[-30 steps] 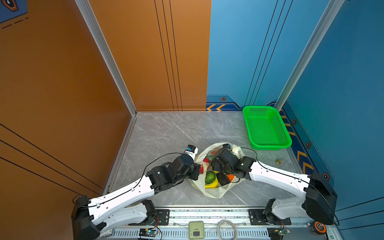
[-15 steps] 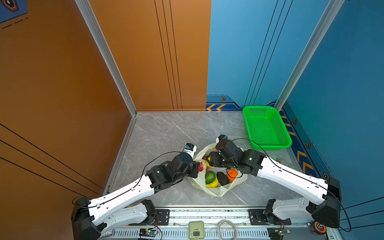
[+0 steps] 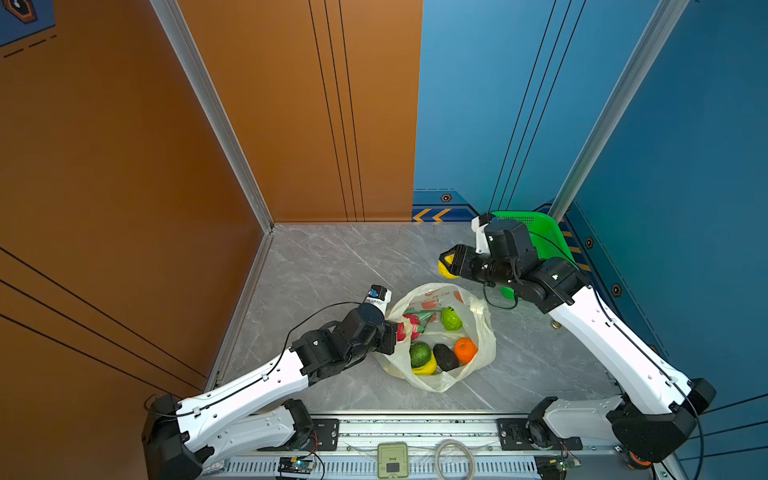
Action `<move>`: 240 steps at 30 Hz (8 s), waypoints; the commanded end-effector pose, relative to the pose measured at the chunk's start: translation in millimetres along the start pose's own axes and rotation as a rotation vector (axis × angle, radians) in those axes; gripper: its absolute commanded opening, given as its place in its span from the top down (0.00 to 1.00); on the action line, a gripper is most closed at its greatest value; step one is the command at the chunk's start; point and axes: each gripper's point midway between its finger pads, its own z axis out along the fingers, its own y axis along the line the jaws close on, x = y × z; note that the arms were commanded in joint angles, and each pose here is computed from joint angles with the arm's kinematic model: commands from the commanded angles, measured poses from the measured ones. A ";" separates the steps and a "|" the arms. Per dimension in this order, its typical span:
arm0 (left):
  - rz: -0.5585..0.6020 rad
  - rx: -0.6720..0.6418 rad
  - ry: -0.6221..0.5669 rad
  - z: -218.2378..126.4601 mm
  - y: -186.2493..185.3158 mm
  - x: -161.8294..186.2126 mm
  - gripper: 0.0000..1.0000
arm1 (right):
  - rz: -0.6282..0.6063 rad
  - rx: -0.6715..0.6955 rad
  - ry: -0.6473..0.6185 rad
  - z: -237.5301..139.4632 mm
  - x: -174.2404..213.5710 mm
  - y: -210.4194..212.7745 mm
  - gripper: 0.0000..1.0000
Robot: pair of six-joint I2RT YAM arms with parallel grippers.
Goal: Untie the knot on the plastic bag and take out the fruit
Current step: 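Carry the yellow fruit to the green basket and release it, then move the right gripper back over the open bag, then lower the right gripper into the bag and grasp the dark green lime, then carry the dark green lime to the green basket and open the right gripper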
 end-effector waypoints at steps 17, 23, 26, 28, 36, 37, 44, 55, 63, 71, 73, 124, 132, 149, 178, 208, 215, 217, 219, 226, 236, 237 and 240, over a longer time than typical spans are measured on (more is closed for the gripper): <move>0.014 0.034 -0.057 -6.7 -9.7 -18.4 1.00 | 0.257 0.485 -0.138 72.8 -106.8 -295.9 0.46; 0.018 0.035 -0.060 -7.5 -10.3 -19.8 1.00 | 0.294 0.584 -0.072 105.2 -90.9 -352.6 0.46; 0.020 0.034 -0.052 -5.9 -10.2 -18.2 1.00 | 0.319 0.609 -0.040 118.3 -82.4 -370.6 0.44; 0.020 0.034 -0.051 -5.4 -10.2 -18.1 1.00 | 0.340 0.609 -0.019 126.7 -77.1 -378.6 0.40; 0.048 0.016 -0.027 -4.7 -5.4 -12.8 1.00 | 0.301 0.676 0.061 134.4 -73.2 -387.2 0.11; 0.049 0.017 -0.027 -4.9 -5.7 -12.8 1.00 | 0.290 0.688 0.064 130.6 -73.7 -384.4 0.09; 0.073 -0.014 -0.030 -5.3 -1.5 -11.7 1.00 | 0.162 0.639 0.066 86.8 -74.8 -314.4 0.02; 0.132 -0.042 -0.039 -14.3 -3.1 -14.4 1.00 | 0.043 0.334 0.013 -9.8 -47.5 -142.6 0.00; 0.162 -0.075 -0.059 -17.5 -9.2 -7.7 1.00 | -0.042 0.085 0.056 -44.5 -1.3 -34.5 0.00; 0.161 -0.100 -0.076 -18.8 -8.5 -9.6 1.00 | -0.154 -0.017 0.131 -54.2 67.9 35.2 0.00; 0.159 -0.111 -0.079 -18.7 -6.1 -9.1 1.00 | -0.177 -0.016 0.144 -53.6 84.7 44.3 0.00; 0.144 -0.065 0.051 -14.3 1.8 73.4 1.00 | -0.272 0.262 0.457 49.1 305.2 -79.7 0.00; 0.151 -0.062 0.029 -17.6 -0.9 66.1 1.00 | -0.140 0.270 0.403 72.3 292.8 -63.7 0.00; 0.156 -0.083 0.008 -17.6 3.0 61.8 1.00 | -0.062 0.357 0.448 121.3 314.3 -80.5 0.12; 0.158 -0.119 -0.030 -14.6 4.2 44.8 1.00 | -0.207 0.205 0.388 20.0 236.8 -17.5 0.54; 0.189 -0.104 -0.032 -15.6 -3.0 40.1 1.00 | 0.096 0.268 -0.111 -0.2 -33.5 -129.7 0.52; 0.188 -0.106 -0.036 -15.7 -3.6 38.4 1.00 | 0.241 0.432 -0.128 24.1 -62.3 -245.7 0.53; 0.188 -0.104 -0.034 -15.2 -4.5 38.6 1.00 | 0.270 0.467 -0.129 32.4 -68.8 -270.8 0.53; 0.187 -0.105 -0.032 -14.7 -4.6 38.9 1.00 | 0.279 0.508 -0.109 43.2 -74.4 -293.4 0.53; 0.179 -0.111 -0.033 -14.4 -1.9 40.0 1.00 | 0.302 0.604 -0.011 78.7 -70.3 -341.7 0.53; 0.179 -0.122 -0.043 -14.6 -0.5 37.6 1.00 | 0.294 0.679 0.088 97.9 -43.7 -360.2 0.28; 0.179 -0.120 -0.045 -15.1 -1.1 36.9 1.00 | 0.290 0.683 0.087 96.4 -44.0 -359.3 0.24; 0.177 -0.119 -0.046 -15.7 -0.7 37.1 1.00 | 0.279 0.685 0.080 90.6 -45.5 -354.3 0.14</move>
